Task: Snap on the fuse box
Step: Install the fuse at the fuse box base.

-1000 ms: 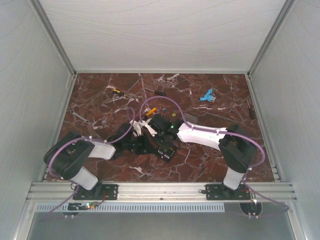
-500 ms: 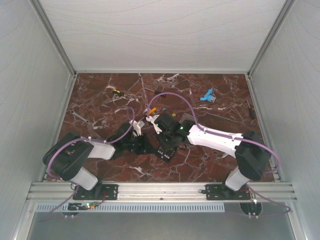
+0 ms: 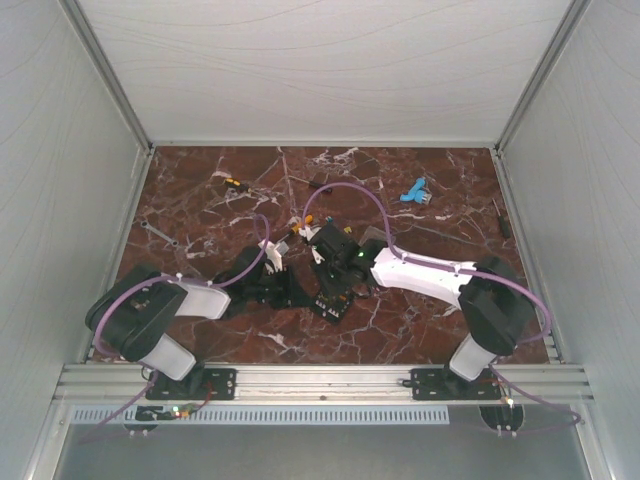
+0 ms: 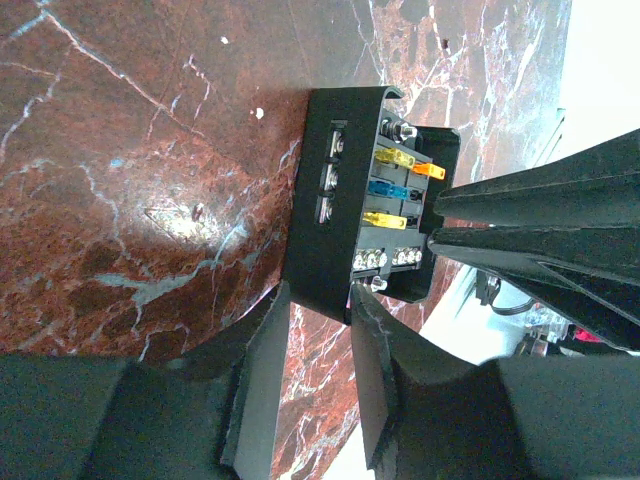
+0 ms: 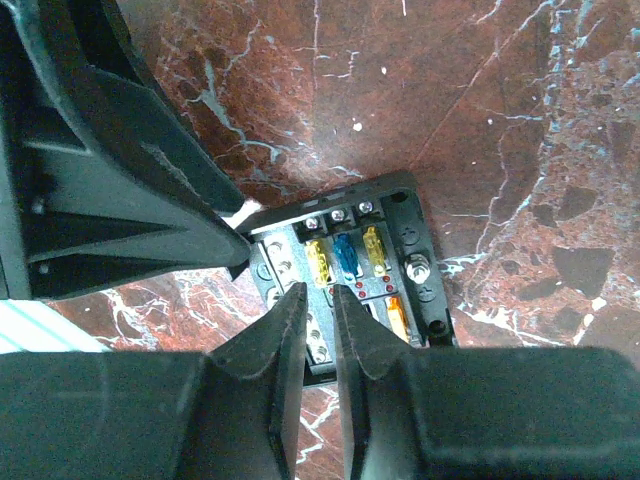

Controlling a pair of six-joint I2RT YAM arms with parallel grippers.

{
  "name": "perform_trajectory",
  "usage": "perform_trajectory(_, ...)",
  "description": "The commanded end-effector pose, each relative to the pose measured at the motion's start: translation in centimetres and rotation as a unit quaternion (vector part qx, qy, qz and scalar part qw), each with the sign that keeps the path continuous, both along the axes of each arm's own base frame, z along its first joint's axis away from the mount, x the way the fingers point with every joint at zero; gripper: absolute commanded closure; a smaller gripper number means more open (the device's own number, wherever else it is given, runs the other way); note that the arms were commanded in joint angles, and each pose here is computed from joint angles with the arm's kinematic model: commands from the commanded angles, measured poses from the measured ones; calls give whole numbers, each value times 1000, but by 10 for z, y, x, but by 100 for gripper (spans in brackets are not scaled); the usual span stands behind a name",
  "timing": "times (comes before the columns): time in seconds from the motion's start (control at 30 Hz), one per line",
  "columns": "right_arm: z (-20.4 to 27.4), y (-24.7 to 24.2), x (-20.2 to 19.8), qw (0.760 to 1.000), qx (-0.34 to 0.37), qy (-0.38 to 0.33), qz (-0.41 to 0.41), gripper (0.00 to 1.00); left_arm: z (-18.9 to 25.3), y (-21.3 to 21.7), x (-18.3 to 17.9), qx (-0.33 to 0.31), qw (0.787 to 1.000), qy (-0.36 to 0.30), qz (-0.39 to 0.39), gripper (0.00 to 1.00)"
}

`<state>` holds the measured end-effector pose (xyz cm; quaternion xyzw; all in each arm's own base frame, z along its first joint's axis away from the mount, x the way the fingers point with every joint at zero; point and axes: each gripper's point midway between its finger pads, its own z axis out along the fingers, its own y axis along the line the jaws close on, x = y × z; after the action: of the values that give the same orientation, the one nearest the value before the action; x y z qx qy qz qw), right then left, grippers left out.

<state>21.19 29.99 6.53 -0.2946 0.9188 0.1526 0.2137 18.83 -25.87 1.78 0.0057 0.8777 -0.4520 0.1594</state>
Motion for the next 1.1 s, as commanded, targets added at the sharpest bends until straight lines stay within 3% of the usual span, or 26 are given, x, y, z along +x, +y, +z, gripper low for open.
perform_trajectory(0.0,-5,7,3,1000,15,9,-12,86,11,-4,8,-14,1000,-26,-6,69)
perform_trajectory(0.33,-24,-1,-2,999,-16,33,-15,91,9,-4,7,-14,1000,-21,-7,69)
perform_trajectory(0.47,-30,-5,-3,999,-31,37,-14,100,9,-5,7,-14,1000,-21,-8,69)
perform_trajectory(1.07,-67,-31,-16,989,-118,63,70,100,0,-5,6,-8,1000,-8,-12,70)
